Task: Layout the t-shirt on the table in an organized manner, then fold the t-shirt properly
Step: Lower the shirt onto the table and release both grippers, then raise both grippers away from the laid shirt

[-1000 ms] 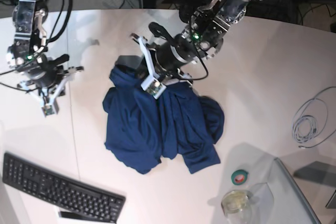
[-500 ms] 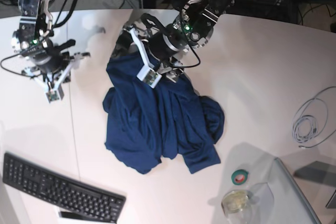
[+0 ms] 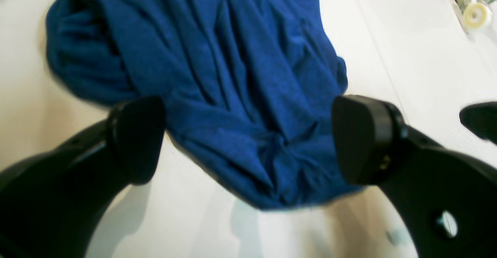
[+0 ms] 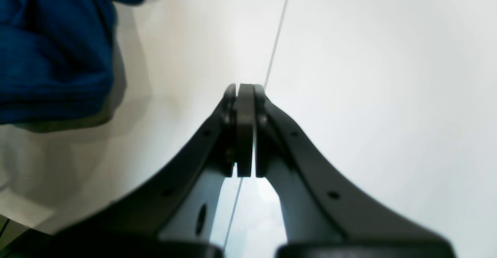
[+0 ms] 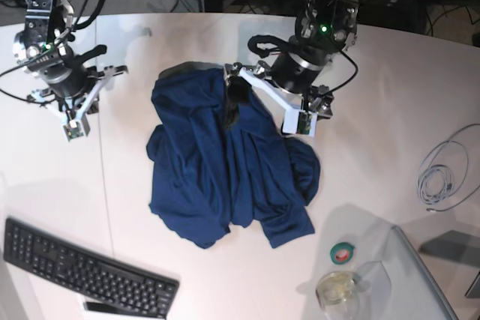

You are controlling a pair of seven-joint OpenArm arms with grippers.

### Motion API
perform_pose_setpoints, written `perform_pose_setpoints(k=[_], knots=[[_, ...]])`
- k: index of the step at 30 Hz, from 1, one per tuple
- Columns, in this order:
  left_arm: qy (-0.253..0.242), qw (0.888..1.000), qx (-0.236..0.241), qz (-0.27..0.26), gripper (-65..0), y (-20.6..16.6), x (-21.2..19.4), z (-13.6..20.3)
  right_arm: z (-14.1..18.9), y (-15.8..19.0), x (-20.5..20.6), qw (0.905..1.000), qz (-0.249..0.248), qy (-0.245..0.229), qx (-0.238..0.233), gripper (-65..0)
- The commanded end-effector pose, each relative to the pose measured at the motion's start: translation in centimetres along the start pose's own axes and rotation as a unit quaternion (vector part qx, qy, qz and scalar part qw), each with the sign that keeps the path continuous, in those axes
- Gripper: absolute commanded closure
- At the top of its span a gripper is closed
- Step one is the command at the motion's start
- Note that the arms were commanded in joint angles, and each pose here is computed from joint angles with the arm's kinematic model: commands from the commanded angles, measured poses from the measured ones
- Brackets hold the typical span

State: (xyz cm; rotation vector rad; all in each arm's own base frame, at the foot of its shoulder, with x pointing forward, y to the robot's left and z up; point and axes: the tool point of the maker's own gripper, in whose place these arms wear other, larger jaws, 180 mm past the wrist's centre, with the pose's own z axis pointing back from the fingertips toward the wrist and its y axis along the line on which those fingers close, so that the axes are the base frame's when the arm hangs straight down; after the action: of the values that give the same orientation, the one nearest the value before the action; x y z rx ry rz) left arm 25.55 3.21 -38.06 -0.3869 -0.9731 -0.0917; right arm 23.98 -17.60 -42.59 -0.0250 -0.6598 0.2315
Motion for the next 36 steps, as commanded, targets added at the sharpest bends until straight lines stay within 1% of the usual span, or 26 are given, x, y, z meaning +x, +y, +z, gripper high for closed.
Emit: perform_pose_setpoints(k=[1,2,6,9,11,13,15,16,18,21,23,25,26,28,30,31,33,34,35,36], knots=[[-0.017,1.000,-0.008,0.001,-65.0,-0.5,0.8,0.3,0.4,-0.4,0.9,0.9998,0.006,-0.018,-0.004,-0.9],[-0.014,1.000,-0.005,0.003,-65.0,-0.3,0.4,0.6,0.4,-0.3,0.9,0.9998,0.007,-0.018,-0.004,-0.9],[0.000,1.000,0.022,0.013,-65.0,1.5,-0.9,1.6,0.3,1.3,0.8,0.9986,0.036,-0.017,0.035,-0.9],[0.008,0.998,0.053,0.015,-65.0,3.8,-1.6,2.5,0.1,3.5,1.0,0.9946,0.068,-0.018,0.075,-0.9],[0.015,0.997,0.073,0.011,-65.0,5.5,-2.2,3.4,-0.3,4.8,2.5,0.9911,0.091,-0.031,0.092,-0.9],[0.025,0.996,0.085,0.004,-65.0,6.8,-2.8,4.2,-0.9,4.9,3.8,0.9902,0.095,-0.039,0.095,-0.9],[0.036,0.995,0.091,-0.006,-65.0,7.5,-3.4,4.8,-2.2,4.0,5.5,0.9910,0.095,-0.034,0.088,-0.9],[0.039,0.995,0.092,-0.010,-65.0,7.8,-3.6,5.0,-2.8,3.2,6.5,0.9917,0.097,-0.025,0.081,-0.9],[0.045,0.994,0.094,-0.022,-65.0,8.3,-3.7,5.5,-3.7,-0.8,8.0,0.9936,0.103,0.002,0.046,-0.8],[0.052,0.993,0.097,-0.047,-65.0,9.5,-3.6,5.9,-5.0,-5.9,10.4,0.9964,0.082,0.018,0.011,-0.8],[0.059,0.991,0.099,-0.065,-65.0,10.4,-3.5,6.3,-5.7,-10.4,10.9,0.9969,0.067,0.040,-0.013,-0.8],[0.068,0.989,0.101,-0.080,-65.0,11.2,-3.6,6.7,-6.3,-14.0,10.3,0.9969,0.044,0.060,-0.026,-0.6],[0.069,0.989,0.102,-0.087,-65.0,11.5,-3.6,6.8,-6.2,-16.1,8.9,0.9958,0.033,0.078,-0.035,-0.6],[0.071,0.988,0.103,-0.093,-65.0,11.9,-3.5,6.9,-5.8,-17.9,5.8,0.9927,0.023,0.110,-0.044,-0.3],[0.067,0.988,0.104,-0.096,-65.0,12.0,-3.1,6.7,-5.3,-17.3,1.6,0.9892,0.025,0.139,-0.041,-0.2],[0.064,0.988,0.103,-0.097,-65.0,12.0,-2.8,6.5,-5.1,-15.9,0.1,0.9885,0.033,0.144,-0.035,-0.2],[0.057,0.988,0.100,-0.098,-65.0,11.8,-2.2,6.1,-5.0,-11.0,-1.4,0.9897,0.046,0.136,-0.007,-0.2],[0.052,0.989,0.100,-0.099,-65.0,11.8,-1.8,5.8,-4.6,-8.3,-1.5,0.9909,0.050,0.125,0.007,-0.2],[0.046,0.989,0.099,-0.101,-65.0,11.8,-1.3,5.6,-4.2,-5.6,-0.7,0.9922,0.056,0.109,0.021,-0.3],[0.038,0.989,0.099,-0.102,-65.0,11.8,-0.7,5.3,-3.8,-2.9,0.5,0.9922,0.072,0.095,0.037,-0.3]])
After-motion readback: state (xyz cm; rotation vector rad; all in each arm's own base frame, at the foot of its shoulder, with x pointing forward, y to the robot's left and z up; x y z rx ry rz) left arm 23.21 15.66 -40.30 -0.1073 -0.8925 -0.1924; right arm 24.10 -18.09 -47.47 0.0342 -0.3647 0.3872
